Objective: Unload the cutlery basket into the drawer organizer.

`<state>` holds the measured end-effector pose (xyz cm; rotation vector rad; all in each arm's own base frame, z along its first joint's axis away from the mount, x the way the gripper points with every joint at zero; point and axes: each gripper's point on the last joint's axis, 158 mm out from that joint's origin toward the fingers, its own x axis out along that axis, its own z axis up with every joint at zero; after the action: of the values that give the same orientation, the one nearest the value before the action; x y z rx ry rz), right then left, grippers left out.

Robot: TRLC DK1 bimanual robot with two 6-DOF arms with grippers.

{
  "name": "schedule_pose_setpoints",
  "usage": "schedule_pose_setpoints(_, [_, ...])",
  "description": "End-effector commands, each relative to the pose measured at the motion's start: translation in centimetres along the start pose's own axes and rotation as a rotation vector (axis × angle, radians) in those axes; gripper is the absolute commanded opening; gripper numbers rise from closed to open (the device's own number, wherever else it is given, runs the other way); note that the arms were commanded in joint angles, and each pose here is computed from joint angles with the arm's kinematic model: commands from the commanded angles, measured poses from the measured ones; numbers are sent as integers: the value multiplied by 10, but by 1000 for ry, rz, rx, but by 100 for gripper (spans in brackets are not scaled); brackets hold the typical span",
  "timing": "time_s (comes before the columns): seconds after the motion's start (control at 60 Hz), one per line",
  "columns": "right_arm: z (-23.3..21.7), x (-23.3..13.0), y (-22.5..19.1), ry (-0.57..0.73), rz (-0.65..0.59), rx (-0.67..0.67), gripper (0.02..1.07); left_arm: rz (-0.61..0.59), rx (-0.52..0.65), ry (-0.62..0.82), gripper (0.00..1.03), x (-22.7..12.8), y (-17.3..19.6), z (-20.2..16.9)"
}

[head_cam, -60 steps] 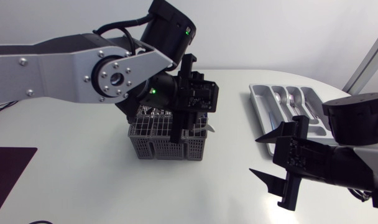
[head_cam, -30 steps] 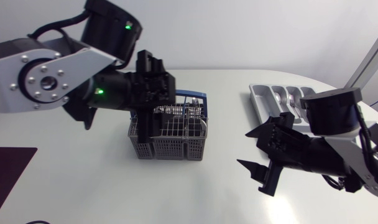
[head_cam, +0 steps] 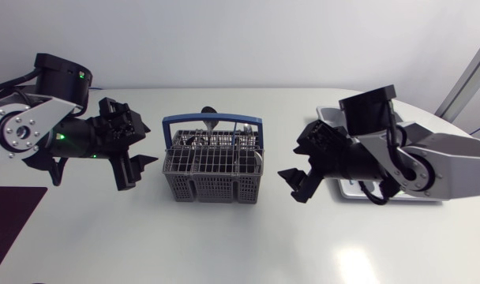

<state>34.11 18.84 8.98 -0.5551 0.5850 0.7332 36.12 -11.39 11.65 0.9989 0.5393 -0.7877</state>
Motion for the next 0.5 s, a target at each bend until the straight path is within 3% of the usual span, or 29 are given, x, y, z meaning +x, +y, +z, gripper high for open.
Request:
schedule_pose_setpoints(0.0, [4, 14, -11, 1, -10, 72, 88, -42, -4, 21, 96, 21, -6, -15])
schedule_pose_setpoints(0.25, [4, 43, -20, 11, -15, 151, 88, -90, -25, 13, 96, 70, -10, -6])
schedule_pose_setpoints(0.483, [3, 44, -14, 5, -8, 161, 88, -96, -18, -22, 96, 80, -9, 19])
